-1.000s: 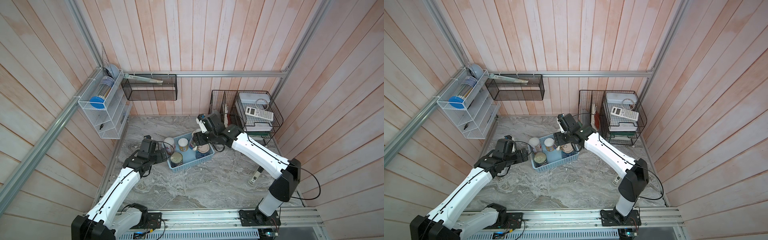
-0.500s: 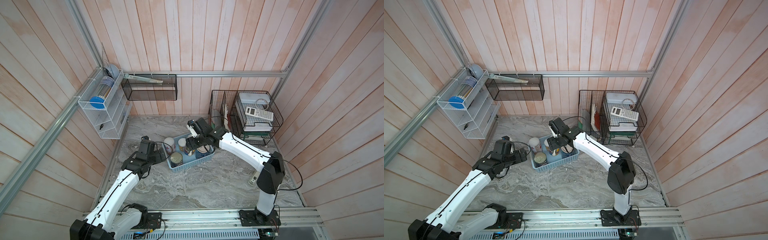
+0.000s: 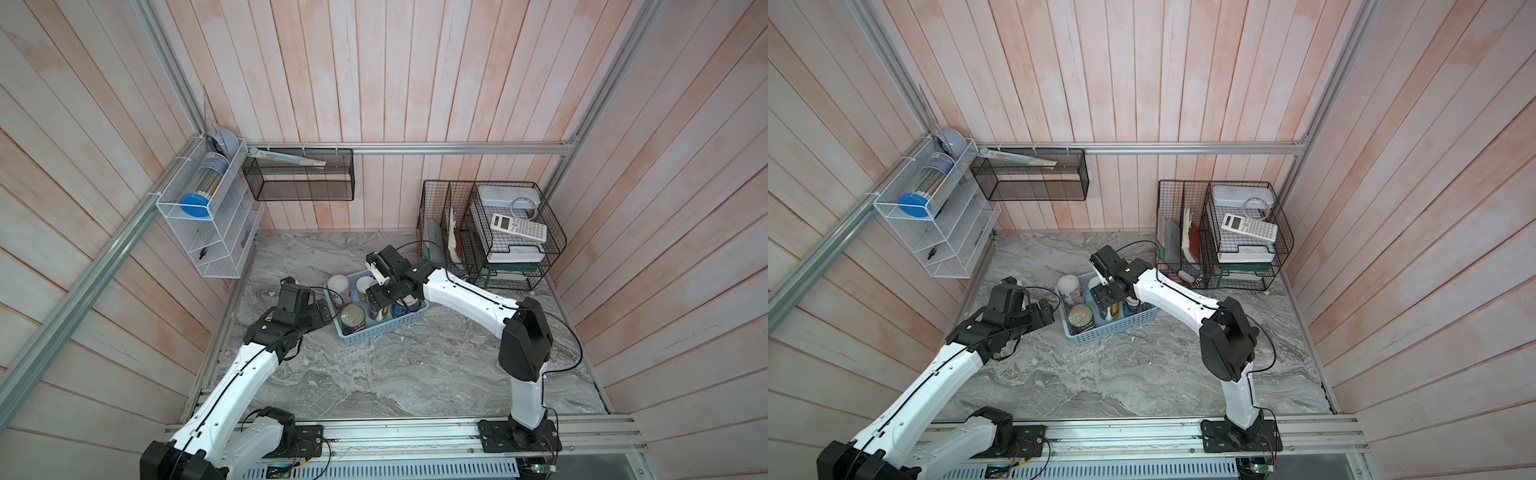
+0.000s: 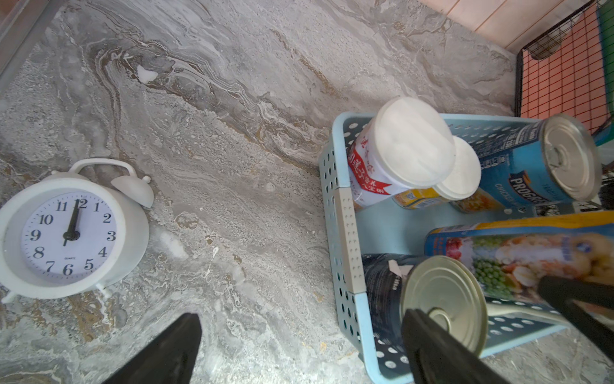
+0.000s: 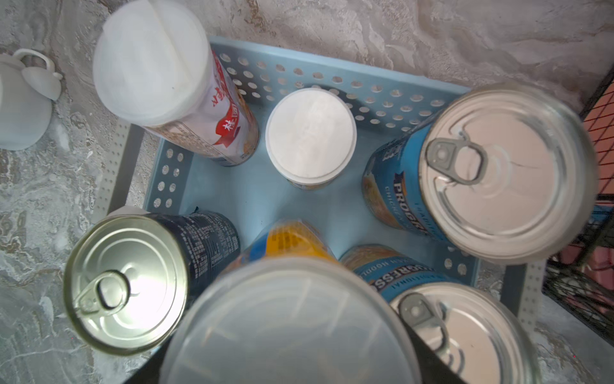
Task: Put the canned food in the basket
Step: Place the canned food in the basket, then adjust the basket at the center of the board.
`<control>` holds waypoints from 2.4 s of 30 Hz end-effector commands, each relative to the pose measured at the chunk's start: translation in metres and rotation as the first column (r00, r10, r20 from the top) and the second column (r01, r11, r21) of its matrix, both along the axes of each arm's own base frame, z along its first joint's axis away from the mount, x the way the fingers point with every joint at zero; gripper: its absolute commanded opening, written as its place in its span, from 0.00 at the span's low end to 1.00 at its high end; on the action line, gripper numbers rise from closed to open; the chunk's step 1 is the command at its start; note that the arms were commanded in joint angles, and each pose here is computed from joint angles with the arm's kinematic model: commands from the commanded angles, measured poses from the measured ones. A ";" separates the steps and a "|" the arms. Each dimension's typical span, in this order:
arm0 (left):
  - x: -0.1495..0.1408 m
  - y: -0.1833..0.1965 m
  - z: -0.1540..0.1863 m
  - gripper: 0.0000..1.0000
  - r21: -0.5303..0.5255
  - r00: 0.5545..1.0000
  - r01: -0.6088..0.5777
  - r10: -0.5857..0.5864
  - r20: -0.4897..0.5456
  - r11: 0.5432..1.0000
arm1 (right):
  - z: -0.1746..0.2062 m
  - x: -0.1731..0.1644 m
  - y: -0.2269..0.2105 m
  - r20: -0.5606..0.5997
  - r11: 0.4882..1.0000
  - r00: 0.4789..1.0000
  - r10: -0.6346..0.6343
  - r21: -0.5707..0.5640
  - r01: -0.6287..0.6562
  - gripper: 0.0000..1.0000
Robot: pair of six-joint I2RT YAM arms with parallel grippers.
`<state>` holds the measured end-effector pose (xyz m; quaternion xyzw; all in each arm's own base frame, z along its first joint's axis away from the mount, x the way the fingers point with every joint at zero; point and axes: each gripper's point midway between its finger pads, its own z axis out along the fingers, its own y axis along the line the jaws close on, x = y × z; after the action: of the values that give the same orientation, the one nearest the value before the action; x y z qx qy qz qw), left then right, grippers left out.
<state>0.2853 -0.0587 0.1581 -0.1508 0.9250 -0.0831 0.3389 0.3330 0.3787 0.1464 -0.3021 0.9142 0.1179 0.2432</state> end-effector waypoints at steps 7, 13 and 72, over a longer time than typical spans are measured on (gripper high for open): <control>0.001 -0.005 -0.011 1.00 -0.061 1.000 -0.021 0.021 0.003 0.998 | -0.001 -0.005 0.010 0.015 0.999 0.999 0.031 0.014 -0.031 0.70; 0.001 -0.005 -0.011 1.00 -0.065 1.000 -0.022 0.022 0.007 0.998 | 0.005 -0.013 0.010 0.021 0.999 0.999 0.034 0.028 -0.035 0.83; -0.013 0.000 -0.025 1.00 -0.142 0.993 -0.087 0.096 0.062 0.986 | -0.062 0.008 -0.147 -0.356 0.797 0.883 -0.305 0.413 0.441 0.18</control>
<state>0.2710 -0.0597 0.1324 -0.2198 0.8971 -0.1406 0.3565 0.3438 0.2297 0.0912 -0.0274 0.9203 0.3263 0.2143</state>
